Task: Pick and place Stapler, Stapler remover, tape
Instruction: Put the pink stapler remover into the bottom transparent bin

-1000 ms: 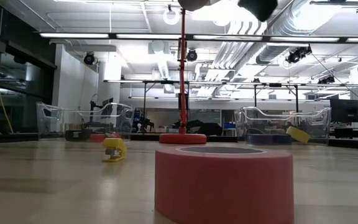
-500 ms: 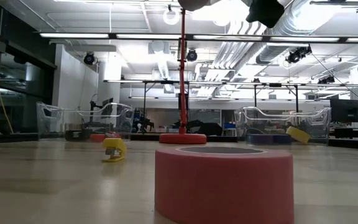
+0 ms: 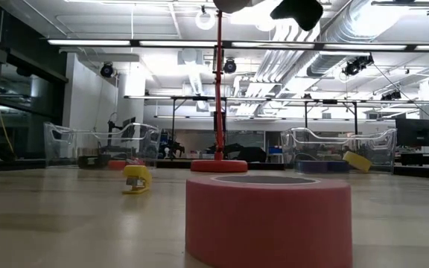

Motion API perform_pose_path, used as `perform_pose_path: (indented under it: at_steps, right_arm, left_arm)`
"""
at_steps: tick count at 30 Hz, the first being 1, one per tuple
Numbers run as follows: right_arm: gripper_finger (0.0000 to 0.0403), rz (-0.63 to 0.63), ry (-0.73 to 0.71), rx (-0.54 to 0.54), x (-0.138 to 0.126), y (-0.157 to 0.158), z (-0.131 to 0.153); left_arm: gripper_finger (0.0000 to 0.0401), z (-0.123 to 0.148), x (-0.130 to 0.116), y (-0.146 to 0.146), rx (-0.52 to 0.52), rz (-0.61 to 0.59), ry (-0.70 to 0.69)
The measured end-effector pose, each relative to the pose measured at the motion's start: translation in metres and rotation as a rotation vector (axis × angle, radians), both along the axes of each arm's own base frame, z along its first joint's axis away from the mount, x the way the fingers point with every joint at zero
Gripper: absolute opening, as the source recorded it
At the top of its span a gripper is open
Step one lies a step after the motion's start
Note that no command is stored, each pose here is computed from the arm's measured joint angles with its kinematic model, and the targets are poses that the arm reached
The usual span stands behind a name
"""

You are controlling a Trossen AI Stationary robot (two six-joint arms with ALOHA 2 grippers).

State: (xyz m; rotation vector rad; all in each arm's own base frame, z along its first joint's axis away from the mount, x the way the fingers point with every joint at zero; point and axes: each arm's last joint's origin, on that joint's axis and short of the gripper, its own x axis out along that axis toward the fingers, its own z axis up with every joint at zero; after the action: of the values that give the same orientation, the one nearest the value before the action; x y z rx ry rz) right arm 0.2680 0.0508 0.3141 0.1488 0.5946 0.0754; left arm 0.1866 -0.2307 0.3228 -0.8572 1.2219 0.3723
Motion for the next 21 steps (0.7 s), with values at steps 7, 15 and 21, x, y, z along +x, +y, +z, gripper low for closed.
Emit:
perform_pose_path:
  at_steps: [7,15,21]
  right_arm:
    - [0.0232,-0.006,-0.066,0.111,0.003,0.002,-0.026]
    - [0.0232,-0.046,-0.081,0.168,0.006,0.002,-0.035]
    - [0.0232,-0.028,-0.111,0.150,0.023,0.006,-0.028]
  left_arm:
    - [0.0081,-0.033,-0.019,-0.011,0.047,0.117,0.106]
    - [0.0081,-0.062,-0.038,-0.021,0.013,0.206,0.146]
    - [0.0081,-0.084,-0.037,-0.029,-0.121,0.274,0.141]
